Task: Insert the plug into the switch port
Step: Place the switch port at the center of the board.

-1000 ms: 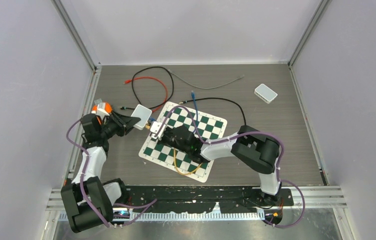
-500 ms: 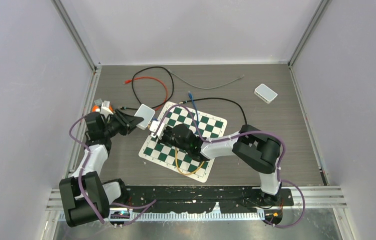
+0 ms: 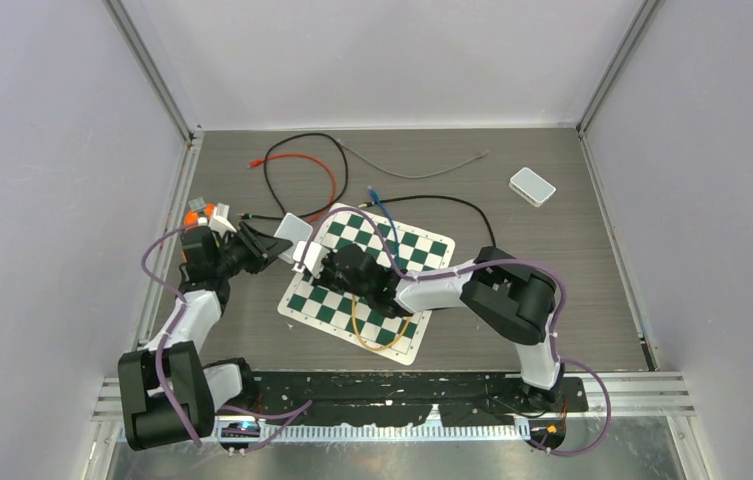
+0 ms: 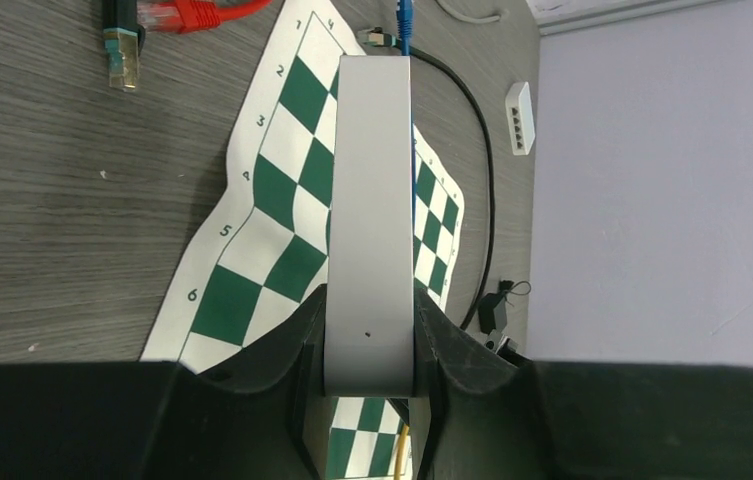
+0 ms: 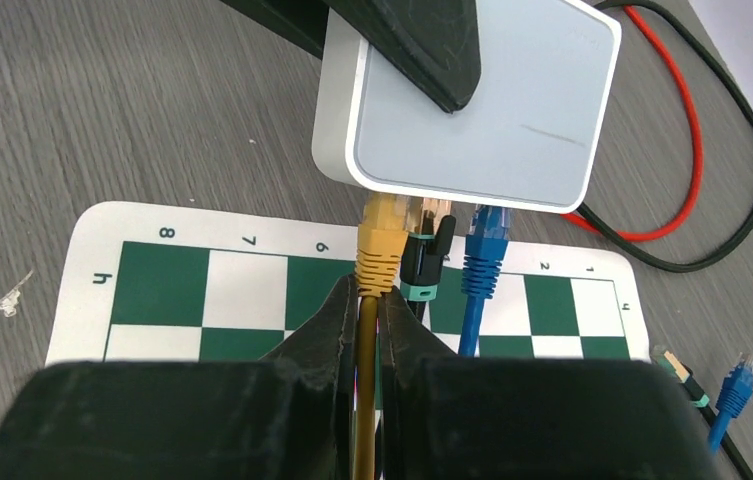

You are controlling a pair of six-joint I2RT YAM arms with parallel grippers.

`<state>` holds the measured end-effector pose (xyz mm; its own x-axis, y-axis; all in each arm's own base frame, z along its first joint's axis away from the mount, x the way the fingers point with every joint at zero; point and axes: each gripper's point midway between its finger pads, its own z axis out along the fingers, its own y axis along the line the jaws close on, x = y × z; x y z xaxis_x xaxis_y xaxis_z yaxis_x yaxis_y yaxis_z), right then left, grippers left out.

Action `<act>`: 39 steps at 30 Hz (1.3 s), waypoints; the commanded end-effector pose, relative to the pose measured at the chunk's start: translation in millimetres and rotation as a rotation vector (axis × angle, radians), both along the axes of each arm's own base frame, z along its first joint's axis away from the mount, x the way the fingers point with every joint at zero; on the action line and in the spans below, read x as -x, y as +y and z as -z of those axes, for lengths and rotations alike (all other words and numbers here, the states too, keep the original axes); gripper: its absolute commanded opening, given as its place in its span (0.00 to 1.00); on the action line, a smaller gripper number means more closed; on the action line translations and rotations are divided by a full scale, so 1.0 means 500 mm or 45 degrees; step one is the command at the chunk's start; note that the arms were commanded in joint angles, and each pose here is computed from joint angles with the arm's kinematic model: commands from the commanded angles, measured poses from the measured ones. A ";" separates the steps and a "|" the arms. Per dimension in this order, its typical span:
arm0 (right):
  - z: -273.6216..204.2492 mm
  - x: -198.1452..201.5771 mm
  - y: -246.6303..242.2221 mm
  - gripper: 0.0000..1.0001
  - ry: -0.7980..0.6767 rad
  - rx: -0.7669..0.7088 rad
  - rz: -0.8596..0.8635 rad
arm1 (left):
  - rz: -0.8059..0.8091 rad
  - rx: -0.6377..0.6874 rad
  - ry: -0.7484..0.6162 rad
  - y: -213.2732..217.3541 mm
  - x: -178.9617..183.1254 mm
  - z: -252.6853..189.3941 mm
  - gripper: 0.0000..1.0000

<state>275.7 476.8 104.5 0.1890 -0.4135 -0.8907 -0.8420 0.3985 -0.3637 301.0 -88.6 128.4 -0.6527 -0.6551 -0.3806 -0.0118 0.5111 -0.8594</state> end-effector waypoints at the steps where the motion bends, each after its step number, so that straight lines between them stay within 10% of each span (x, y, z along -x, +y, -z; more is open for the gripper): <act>1: -0.343 -0.032 0.080 0.05 -0.315 -0.579 -0.052 | 0.339 0.141 0.267 -0.097 0.128 0.035 0.00; 14: -0.272 0.024 0.046 0.07 -0.265 -0.532 -0.283 | 0.254 0.123 0.170 -0.087 0.097 -0.042 0.00; 18: -0.233 0.060 -0.032 0.41 -0.145 -0.461 -0.230 | 0.189 0.113 0.069 -0.065 0.055 -0.111 0.00; 24: -0.223 0.097 -0.144 0.68 0.123 -0.410 -0.058 | 0.146 0.074 -0.024 -0.053 0.026 -0.170 0.00; 31: -0.249 0.135 -0.225 0.68 0.542 -0.447 0.193 | 0.058 0.005 -0.109 -0.030 0.009 -0.199 0.00; 39: -0.264 0.094 -0.409 0.70 0.537 -0.437 0.686 | 0.034 0.060 -0.185 -0.030 0.027 -0.307 0.00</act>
<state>209.9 328.9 220.4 -0.2894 -0.1200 -0.9497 -0.7429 0.6538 0.1437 296.7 -99.9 227.8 -0.6561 -0.6463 -0.3897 0.0223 0.4995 -0.8660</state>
